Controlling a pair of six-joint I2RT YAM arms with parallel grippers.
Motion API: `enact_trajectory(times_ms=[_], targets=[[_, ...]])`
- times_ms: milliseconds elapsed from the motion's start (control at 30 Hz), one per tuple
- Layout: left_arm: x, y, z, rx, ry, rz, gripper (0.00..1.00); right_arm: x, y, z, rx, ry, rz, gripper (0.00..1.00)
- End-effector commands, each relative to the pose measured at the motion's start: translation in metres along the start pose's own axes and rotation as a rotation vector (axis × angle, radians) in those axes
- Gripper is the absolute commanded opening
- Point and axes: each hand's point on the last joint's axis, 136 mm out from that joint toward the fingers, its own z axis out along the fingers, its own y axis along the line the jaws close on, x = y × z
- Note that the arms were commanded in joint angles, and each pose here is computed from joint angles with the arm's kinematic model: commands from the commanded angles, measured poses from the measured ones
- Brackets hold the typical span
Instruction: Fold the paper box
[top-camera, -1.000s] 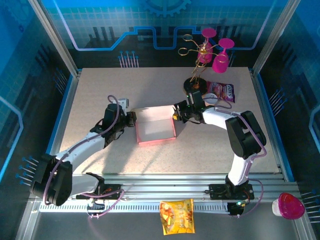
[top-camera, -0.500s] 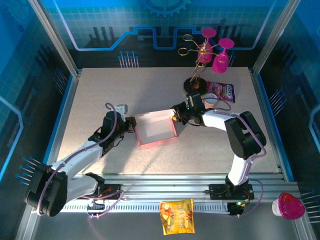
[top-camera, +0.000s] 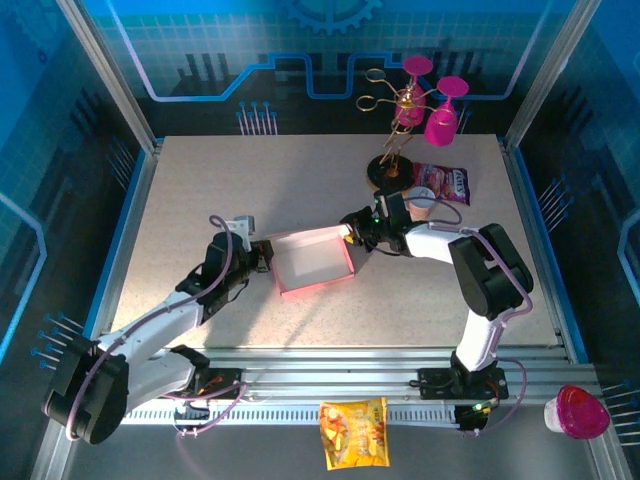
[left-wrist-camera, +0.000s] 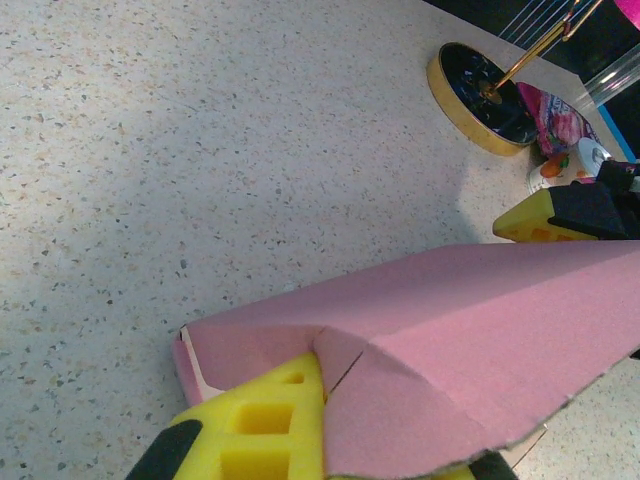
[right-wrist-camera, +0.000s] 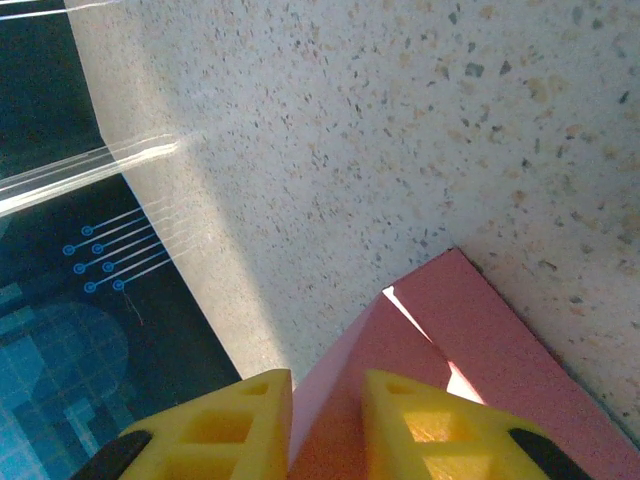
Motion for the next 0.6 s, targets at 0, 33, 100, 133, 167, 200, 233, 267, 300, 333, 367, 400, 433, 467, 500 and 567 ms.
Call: enact_trajectory(times_ms=[0,33,100,133,167,200,233,267,300,333,367,400,433,467,500,567], targets=[[0.025,-0.014,-0.003,0.076,0.087,-0.033,0.0,0.032,-0.013,0.003,0.032,0.101,-0.034,0.24],[0.027,-0.014,-0.004,0.076,0.09,-0.034,0.0,0.032,-0.013,0.003,0.03,0.104,-0.034,0.24],[0.028,-0.015,-0.004,0.079,0.092,-0.035,0.0,0.034,-0.012,0.004,0.026,0.107,-0.029,0.24],[0.029,-0.014,-0.004,0.077,0.093,-0.036,0.0,0.035,-0.01,0.004,0.015,0.108,-0.021,0.24],[0.029,-0.015,-0.004,0.079,0.093,-0.038,0.0,0.035,-0.008,0.005,0.005,0.109,-0.007,0.24],[0.028,-0.015,-0.004,0.078,0.09,-0.04,0.0,0.036,-0.003,0.006,-0.017,0.112,-0.001,0.24],[0.026,-0.015,-0.003,0.077,0.086,-0.042,0.0,0.036,0.002,0.006,-0.031,0.114,0.008,0.25],[0.025,-0.016,-0.003,0.078,0.083,-0.042,0.0,0.037,0.006,0.007,-0.04,0.115,0.015,0.25],[0.023,-0.017,-0.003,0.078,0.078,-0.043,0.0,0.038,0.009,0.007,-0.045,0.118,0.017,0.26],[0.021,-0.017,-0.004,0.078,0.073,-0.046,0.0,0.039,0.013,0.007,-0.048,0.12,0.018,0.27],[0.019,-0.019,-0.004,0.08,0.066,-0.046,0.0,0.04,0.016,0.007,-0.046,0.123,0.018,0.27],[0.017,-0.02,-0.004,0.082,0.061,-0.046,0.0,0.041,0.02,0.006,-0.048,0.124,0.014,0.27],[0.015,-0.021,-0.004,0.084,0.055,-0.047,0.0,0.041,0.024,0.006,-0.056,0.125,0.01,0.27],[0.013,-0.021,-0.004,0.084,0.053,-0.048,0.0,0.043,0.02,0.006,-0.033,0.13,0.024,0.28],[0.013,-0.021,-0.004,0.082,0.049,-0.049,0.0,0.044,0.021,0.006,-0.031,0.13,0.028,0.28],[0.013,-0.021,-0.003,0.083,0.048,-0.053,0.0,0.046,0.021,0.008,-0.023,0.136,0.039,0.29]])
